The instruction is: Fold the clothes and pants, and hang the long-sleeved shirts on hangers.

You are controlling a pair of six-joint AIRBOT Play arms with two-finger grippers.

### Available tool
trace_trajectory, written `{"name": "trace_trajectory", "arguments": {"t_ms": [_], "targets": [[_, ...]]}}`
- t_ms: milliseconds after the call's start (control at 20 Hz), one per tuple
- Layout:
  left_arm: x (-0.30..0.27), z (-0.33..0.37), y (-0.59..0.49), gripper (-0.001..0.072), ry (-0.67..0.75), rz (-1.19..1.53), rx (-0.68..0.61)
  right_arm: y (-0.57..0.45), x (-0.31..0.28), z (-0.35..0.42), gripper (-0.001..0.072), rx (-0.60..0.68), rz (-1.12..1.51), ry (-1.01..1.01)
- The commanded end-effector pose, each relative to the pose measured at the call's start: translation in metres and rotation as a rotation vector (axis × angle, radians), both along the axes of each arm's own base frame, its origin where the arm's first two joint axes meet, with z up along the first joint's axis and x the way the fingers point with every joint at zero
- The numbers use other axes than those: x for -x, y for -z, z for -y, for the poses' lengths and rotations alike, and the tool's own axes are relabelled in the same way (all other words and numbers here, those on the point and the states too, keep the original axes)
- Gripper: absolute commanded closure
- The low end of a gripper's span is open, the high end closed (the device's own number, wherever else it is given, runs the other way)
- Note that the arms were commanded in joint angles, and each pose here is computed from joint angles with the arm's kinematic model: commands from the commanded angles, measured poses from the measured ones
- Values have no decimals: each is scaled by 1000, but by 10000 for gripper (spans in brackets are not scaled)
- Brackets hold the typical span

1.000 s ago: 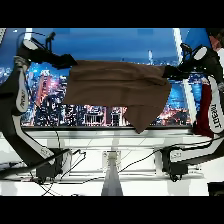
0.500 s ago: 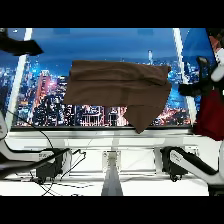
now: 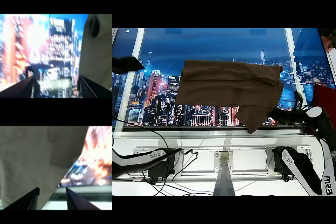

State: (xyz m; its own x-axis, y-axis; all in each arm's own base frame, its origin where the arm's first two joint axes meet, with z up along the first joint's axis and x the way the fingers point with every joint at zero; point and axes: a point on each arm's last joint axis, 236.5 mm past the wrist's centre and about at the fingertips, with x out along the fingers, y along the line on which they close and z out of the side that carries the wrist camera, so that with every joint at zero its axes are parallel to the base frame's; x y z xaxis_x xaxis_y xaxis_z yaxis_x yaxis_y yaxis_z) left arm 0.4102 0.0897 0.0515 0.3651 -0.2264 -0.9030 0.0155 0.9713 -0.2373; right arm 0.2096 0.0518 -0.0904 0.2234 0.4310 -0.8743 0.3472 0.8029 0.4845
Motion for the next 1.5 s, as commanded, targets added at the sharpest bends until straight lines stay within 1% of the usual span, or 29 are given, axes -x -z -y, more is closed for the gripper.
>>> {"name": "trace_trajectory", "arguments": {"t_ms": [0,150,250,300,350,400,450,500,600,750,800,900,950,1000,1050,1100,1200,1350,1450], "targets": [[29,15,70,111,-58,-109,96,18,20,-20,322,-95,-73,64],[42,36,108,112,-122,-134,187,29,10,-16,328,-94,-64,127],[50,45,127,111,-138,-158,212,30,-7,-16,336,-124,-29,184],[54,51,135,111,-120,-182,216,30,-14,-18,377,-145,-15,210],[59,57,142,112,-106,-208,226,30,-19,-20,453,-171,-11,237],[62,65,148,111,-88,-232,232,29,-25,-21,540,-180,12,236],[63,72,154,112,-70,-251,237,26,-30,-20,677,-174,51,211],[64,80,158,111,-47,-264,237,22,-35,-18,695,-157,85,176],[67,97,166,112,20,-285,232,11,-49,-12,695,-124,139,134],[69,121,178,112,83,-316,225,-9,-73,0,695,-75,212,103],[71,129,182,134,106,-330,224,-15,-80,3,695,-66,231,98],[78,144,184,419,162,-351,223,-27,-91,9,695,-38,268,80],[83,151,183,517,214,-358,224,-32,-95,12,695,-22,281,65],[89,157,181,630,268,-369,229,-39,-100,15,695,-5,298,46],[97,162,175,696,349,-380,241,-47,-104,16,695,4,310,23],[102,165,165,696,395,-394,258,-59,-108,16,695,8,325,-14],[90,158,132,697,413,-342,253,-89,-114,10,696,14,369,-126],[56,140,61,698,365,-91,178,-140,-116,15,696,94,455,-234],[52,126,16,697,310,43,126,-175,-112,16,697,150,539,-249]]}}
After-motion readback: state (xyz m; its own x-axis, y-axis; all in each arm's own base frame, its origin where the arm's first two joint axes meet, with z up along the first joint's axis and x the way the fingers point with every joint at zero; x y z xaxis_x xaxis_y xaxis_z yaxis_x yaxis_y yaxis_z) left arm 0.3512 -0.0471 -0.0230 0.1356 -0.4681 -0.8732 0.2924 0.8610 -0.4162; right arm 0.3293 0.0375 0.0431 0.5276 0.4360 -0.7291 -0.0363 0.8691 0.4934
